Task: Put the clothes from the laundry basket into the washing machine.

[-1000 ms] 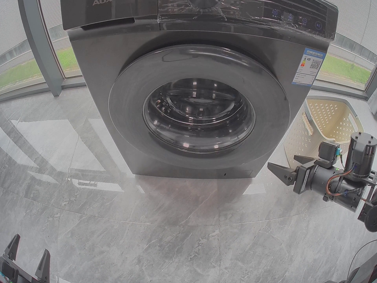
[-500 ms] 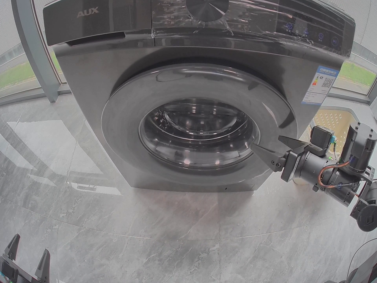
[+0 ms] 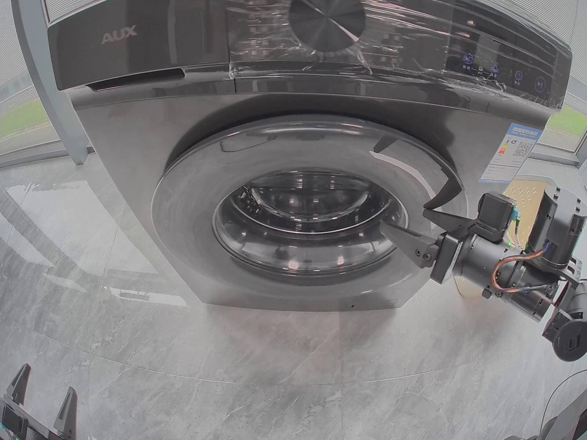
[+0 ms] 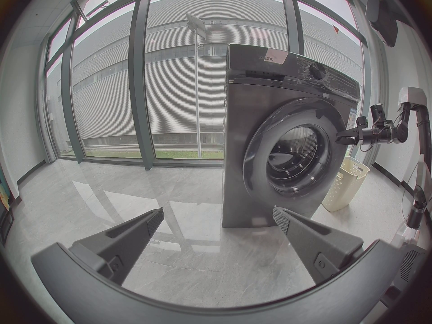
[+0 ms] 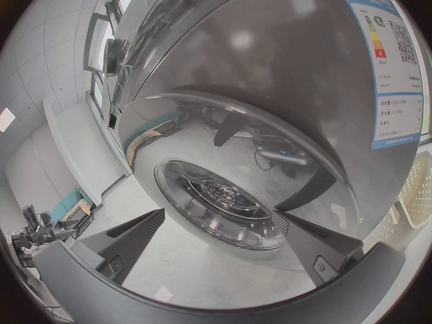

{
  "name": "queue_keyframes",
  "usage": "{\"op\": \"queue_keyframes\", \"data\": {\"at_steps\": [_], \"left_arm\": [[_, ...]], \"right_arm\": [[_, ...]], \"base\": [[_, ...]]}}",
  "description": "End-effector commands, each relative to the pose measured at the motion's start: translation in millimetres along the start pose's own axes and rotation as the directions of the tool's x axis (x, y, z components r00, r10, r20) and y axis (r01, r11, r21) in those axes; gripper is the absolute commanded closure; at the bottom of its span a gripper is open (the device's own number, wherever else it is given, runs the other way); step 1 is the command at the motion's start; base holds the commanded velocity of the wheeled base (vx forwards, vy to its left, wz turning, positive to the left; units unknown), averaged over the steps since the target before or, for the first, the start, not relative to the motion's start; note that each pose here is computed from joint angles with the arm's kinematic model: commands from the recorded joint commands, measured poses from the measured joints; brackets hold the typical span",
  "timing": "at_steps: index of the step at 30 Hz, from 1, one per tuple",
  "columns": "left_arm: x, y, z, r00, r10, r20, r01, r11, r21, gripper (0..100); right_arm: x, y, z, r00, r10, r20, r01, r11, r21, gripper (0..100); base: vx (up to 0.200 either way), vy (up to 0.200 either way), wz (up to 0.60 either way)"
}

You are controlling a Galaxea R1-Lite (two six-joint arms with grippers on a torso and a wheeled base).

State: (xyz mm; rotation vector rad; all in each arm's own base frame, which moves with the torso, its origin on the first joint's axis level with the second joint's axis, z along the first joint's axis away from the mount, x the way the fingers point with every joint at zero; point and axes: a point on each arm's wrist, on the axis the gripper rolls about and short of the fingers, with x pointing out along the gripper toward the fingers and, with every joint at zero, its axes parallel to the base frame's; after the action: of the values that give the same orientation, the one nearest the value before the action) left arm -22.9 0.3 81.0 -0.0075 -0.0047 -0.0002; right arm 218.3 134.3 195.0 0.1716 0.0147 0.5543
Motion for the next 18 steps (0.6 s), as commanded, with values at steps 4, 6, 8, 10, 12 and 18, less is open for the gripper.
{"op": "queue_keyframes", "data": {"at_steps": [4, 6, 8, 10, 12, 18], "left_arm": [[0, 0.1, -5.2, 1.0, 0.0, -0.002, 0.0, 1.0, -0.002, 0], [0, 0.1, -5.2, 1.0, 0.0, -0.002, 0.0, 1.0, -0.002, 0], [0, 0.0, -5.2, 1.0, 0.002, -0.002, -0.002, 1.0, -0.002, 0], [0, 0.0, -5.2, 1.0, 0.002, -0.002, -0.002, 1.0, -0.002, 0], [0, 0.1, -5.2, 1.0, 0.0, -0.002, 0.0, 1.0, -0.002, 0], [0, 0.1, -5.4, 1.0, 0.0, -0.003, 0.0, 1.0, -0.002, 0]], "right_arm": [[-8, 3.2, -4, 1.0, 0.007, -0.001, -0.007, 1.0, -0.007, 0], [-18, 10.8, -7, 0.999, 0.039, -0.013, -0.039, 0.999, -0.003, 0], [-37, 19.1, -13, 0.995, 0.086, -0.041, -0.086, 0.996, -0.001, 0], [-61, 23.8, -26, 0.989, 0.123, -0.086, -0.123, 0.992, 0.001, 0], [-85, 22.7, -37, 0.982, 0.142, -0.125, -0.143, 0.99, 0.002, 0], [-155, 6.5, -47, 0.991, 0.117, -0.066, -0.117, 0.993, 0.004, 0]], "base": [[0.0, 0.0, 0.0], [0.0, 0.0, 0.0], [0.0, 0.0, 0.0], [0.0, 0.0, 0.0], [0.0, 0.0, 0.0], [0.0, 0.0, 0.0]]}}
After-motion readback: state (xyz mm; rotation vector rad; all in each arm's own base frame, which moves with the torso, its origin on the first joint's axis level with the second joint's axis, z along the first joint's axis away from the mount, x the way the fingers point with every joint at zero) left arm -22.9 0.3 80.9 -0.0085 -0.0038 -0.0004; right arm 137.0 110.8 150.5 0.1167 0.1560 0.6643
